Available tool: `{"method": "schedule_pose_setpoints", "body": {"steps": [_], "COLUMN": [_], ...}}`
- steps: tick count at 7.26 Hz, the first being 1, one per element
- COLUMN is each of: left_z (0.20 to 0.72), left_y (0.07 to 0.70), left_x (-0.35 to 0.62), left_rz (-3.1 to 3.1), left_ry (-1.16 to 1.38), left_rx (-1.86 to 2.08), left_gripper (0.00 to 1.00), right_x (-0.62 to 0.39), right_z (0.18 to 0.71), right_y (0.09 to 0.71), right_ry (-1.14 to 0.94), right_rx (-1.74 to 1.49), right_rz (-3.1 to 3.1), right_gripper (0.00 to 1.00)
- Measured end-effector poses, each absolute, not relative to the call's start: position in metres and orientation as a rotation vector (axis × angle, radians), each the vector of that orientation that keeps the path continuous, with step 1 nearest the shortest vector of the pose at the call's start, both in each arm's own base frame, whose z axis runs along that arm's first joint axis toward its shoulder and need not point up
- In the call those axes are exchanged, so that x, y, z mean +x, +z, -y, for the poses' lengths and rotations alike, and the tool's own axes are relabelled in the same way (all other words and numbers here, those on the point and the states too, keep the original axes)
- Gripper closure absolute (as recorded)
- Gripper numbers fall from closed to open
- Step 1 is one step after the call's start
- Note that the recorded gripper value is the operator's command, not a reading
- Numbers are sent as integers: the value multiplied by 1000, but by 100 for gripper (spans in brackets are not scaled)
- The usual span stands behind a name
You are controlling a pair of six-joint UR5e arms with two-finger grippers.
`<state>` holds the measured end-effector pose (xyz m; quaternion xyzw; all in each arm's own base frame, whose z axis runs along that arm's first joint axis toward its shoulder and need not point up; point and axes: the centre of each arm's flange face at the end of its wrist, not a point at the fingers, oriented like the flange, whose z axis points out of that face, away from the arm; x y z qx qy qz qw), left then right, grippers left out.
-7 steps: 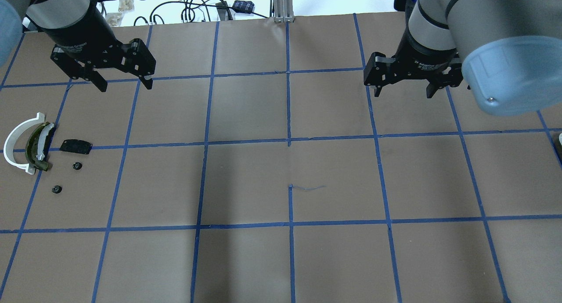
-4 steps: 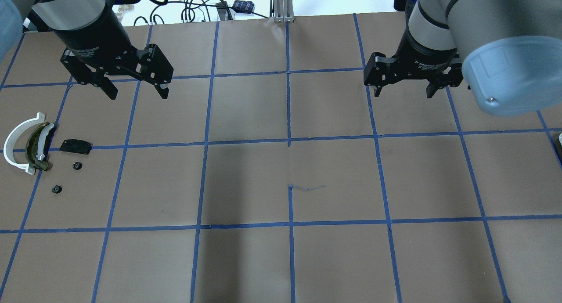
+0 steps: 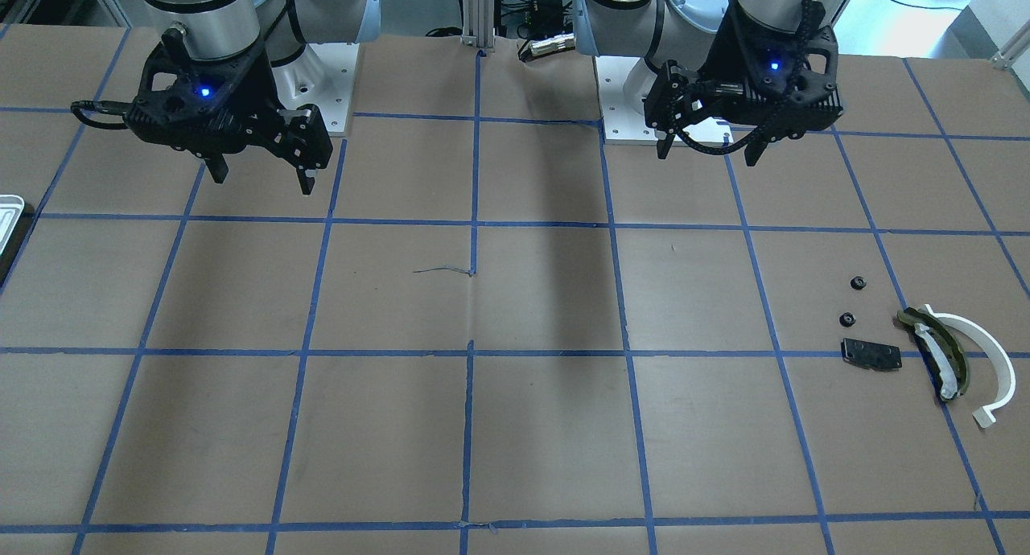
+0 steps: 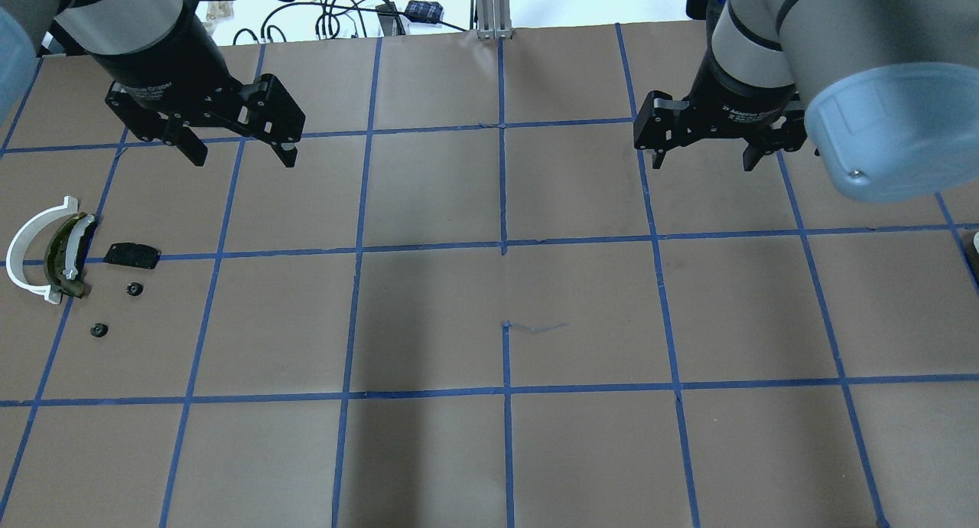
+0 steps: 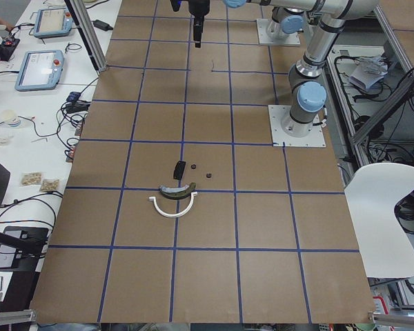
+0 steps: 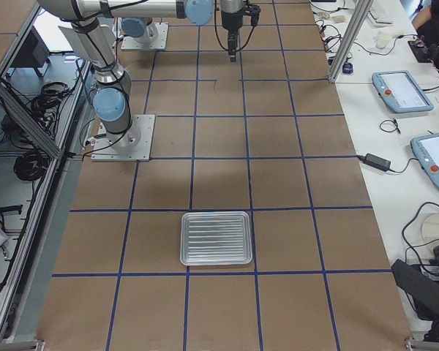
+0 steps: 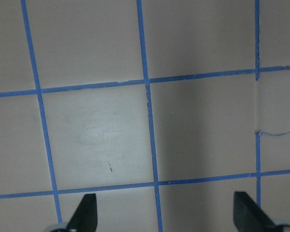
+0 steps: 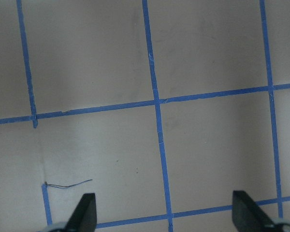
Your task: Place bearing gear from tray to pile
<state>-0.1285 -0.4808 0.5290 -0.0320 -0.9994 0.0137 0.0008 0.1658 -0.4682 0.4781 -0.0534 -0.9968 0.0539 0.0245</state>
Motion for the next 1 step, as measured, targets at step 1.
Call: {"method": "schedule_pose_setpoints", "body": {"steps": [1], "left_z": [482], "left_y": [530], "left_x": [-121], "left_rz": [3139], "left_ry": [60], "left_rx": [-80], "left_gripper": [0], "right_x": [166], "right_z": [468], "right_y": [478], "right_ry": [167], "right_rx": [-165], "right_rz": [3084], "right_gripper": [0]}}
